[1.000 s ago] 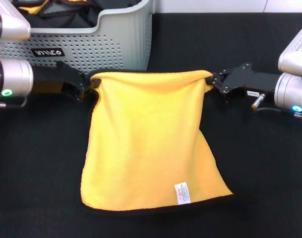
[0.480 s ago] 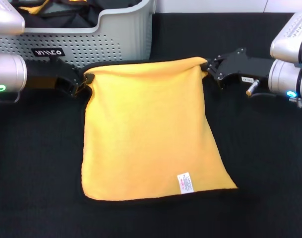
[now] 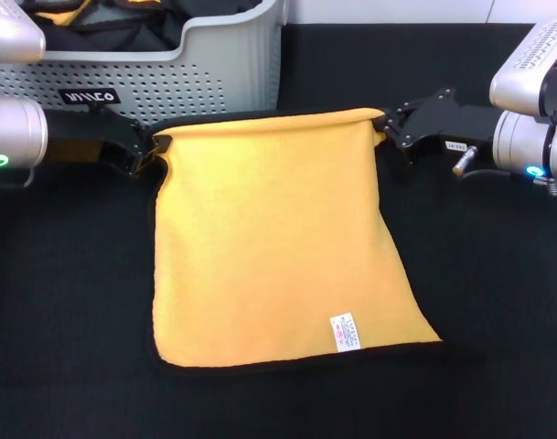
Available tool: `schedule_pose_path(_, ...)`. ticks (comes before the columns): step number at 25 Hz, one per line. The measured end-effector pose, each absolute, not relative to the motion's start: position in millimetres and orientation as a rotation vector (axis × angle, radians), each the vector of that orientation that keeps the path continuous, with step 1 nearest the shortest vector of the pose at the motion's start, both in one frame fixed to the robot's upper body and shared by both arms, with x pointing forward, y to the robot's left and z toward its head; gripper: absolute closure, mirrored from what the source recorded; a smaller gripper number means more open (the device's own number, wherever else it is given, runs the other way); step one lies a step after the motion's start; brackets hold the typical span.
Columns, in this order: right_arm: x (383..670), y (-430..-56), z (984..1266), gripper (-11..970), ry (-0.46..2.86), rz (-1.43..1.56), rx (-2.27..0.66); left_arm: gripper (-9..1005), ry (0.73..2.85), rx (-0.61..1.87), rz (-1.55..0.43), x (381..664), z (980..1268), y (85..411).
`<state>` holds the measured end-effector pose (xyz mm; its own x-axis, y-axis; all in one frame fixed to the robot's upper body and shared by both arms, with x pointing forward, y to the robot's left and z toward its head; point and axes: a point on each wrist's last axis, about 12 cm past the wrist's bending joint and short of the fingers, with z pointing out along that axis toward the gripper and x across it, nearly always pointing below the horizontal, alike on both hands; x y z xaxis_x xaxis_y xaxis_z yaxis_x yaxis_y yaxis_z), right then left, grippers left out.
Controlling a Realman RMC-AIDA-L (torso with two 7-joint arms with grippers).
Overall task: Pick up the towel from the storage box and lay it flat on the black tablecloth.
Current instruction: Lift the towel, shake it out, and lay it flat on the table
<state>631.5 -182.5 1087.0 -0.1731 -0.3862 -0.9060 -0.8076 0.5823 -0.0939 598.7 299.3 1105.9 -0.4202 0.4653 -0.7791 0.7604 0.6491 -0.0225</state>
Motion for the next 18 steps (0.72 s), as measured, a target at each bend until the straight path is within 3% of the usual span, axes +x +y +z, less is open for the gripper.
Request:
schedule_pose_path(16,631.5,-181.7,1087.2,898,1.795,0.525,-0.970,962,2.105,0.927,-0.507,596.9,1104.0,299.0)
schedule_pose_path(18,632.2,-182.4,1087.2,895,1.807,0.527,-0.955,914,2.118,0.903,-0.516,595.3,1102.8,300.8)
